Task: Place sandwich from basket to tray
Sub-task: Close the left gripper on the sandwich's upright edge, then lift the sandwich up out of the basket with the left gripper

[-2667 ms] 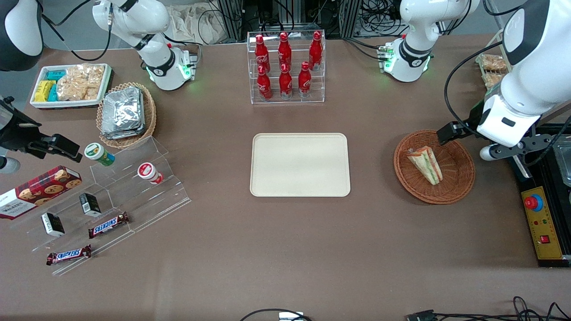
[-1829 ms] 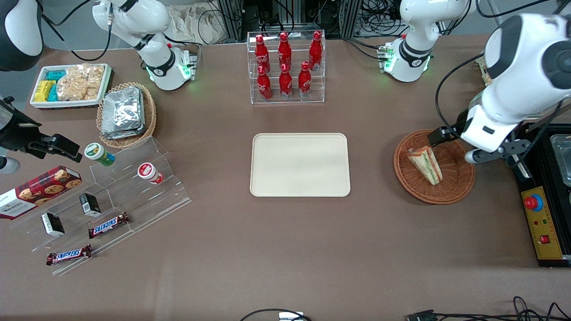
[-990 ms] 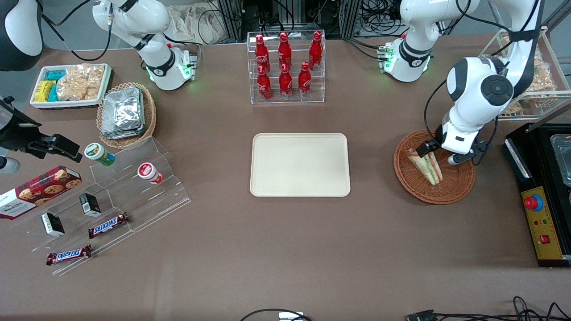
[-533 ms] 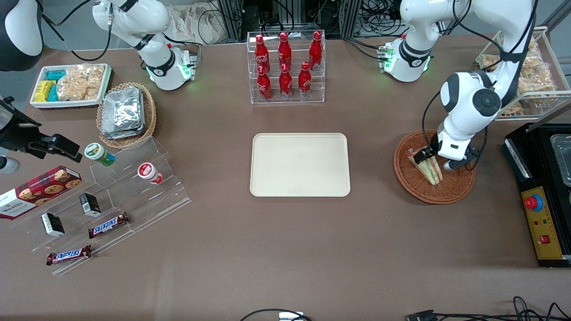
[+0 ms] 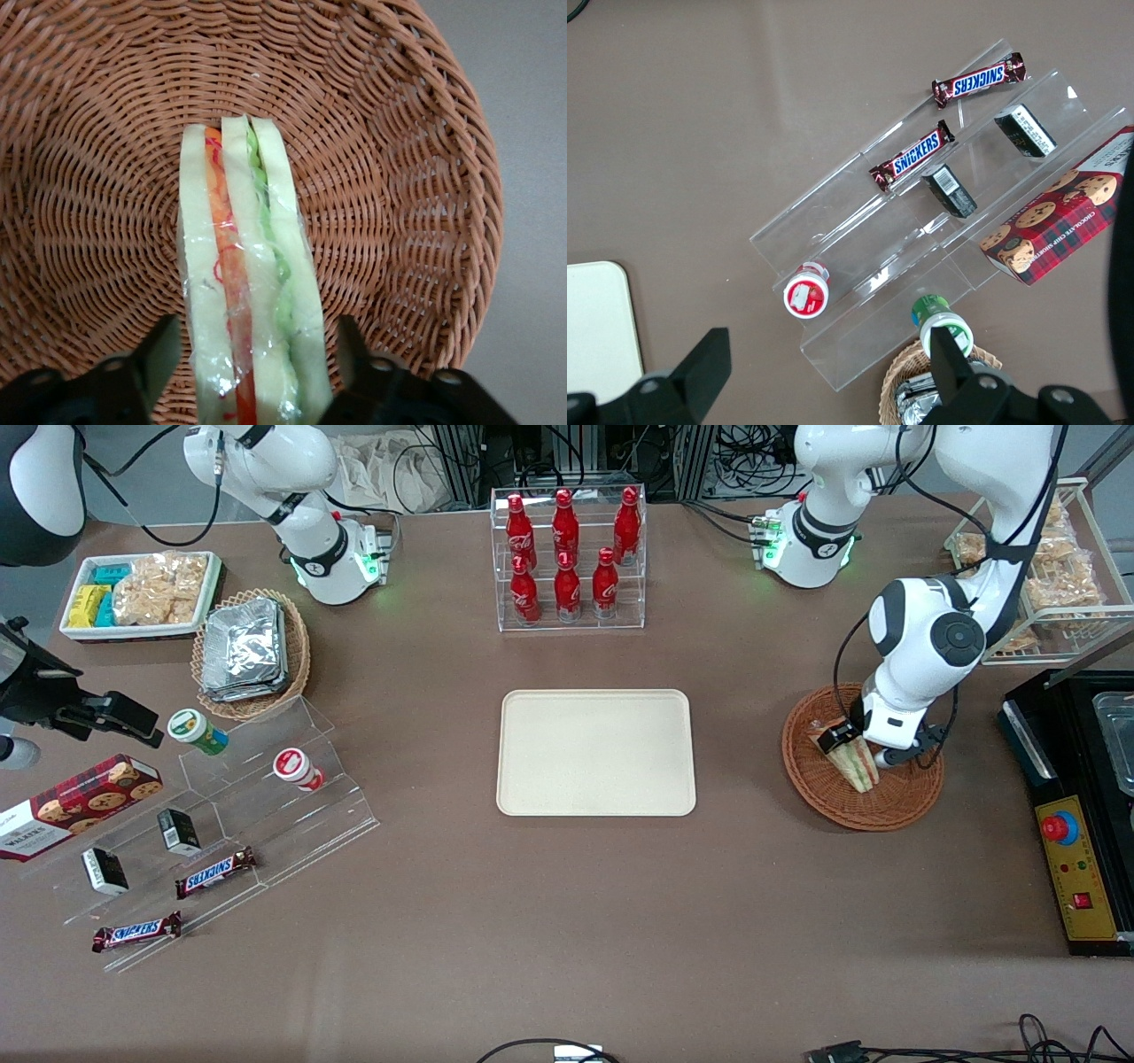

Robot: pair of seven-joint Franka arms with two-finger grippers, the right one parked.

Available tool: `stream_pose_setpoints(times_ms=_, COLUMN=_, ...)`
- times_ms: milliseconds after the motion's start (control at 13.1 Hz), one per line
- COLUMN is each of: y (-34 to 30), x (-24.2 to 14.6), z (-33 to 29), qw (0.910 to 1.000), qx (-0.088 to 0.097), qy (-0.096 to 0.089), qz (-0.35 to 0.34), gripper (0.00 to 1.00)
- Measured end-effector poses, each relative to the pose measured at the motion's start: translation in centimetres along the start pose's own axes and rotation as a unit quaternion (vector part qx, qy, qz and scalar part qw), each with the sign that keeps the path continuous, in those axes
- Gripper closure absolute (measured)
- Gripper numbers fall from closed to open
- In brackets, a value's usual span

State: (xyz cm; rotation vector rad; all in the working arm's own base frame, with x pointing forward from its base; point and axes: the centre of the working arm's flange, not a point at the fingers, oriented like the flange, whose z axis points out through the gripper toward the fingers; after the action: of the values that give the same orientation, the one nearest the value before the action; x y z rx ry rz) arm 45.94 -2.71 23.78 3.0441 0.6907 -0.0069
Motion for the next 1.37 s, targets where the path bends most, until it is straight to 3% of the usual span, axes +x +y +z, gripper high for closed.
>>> stream_pose_setpoints(times_ms=229, y=0.0, x=0.0, z=0.0, qw=1.0, qx=0.0, qy=0.001, qz=0.0, gripper=0.6)
stream_pose_setpoints(times_ms=533, y=0.2, x=0.3, z=-0.7, qw=1.0, qx=-0.002, qy=0.005, qz=0.0, gripper=0.78)
stream_pose_setpoints(times_ms=762, y=0.4, x=1.0, z=-5.6, qw=0.9997, qx=0.017, qy=-0.013, qz=0.007, gripper=0.81)
stream_pose_setpoints(times_ms=1067, y=1.4, x=1.9, z=-18.1, qw=0.9963, qx=0.045, qy=-0.046, qz=0.056, gripper=0.81)
stream_pose_setpoints(times_ms=1371, y=2.9, x=3.8, z=-30.5, qw=0.9925, qx=0.053, qy=-0.076, qz=0.08, gripper=0.81)
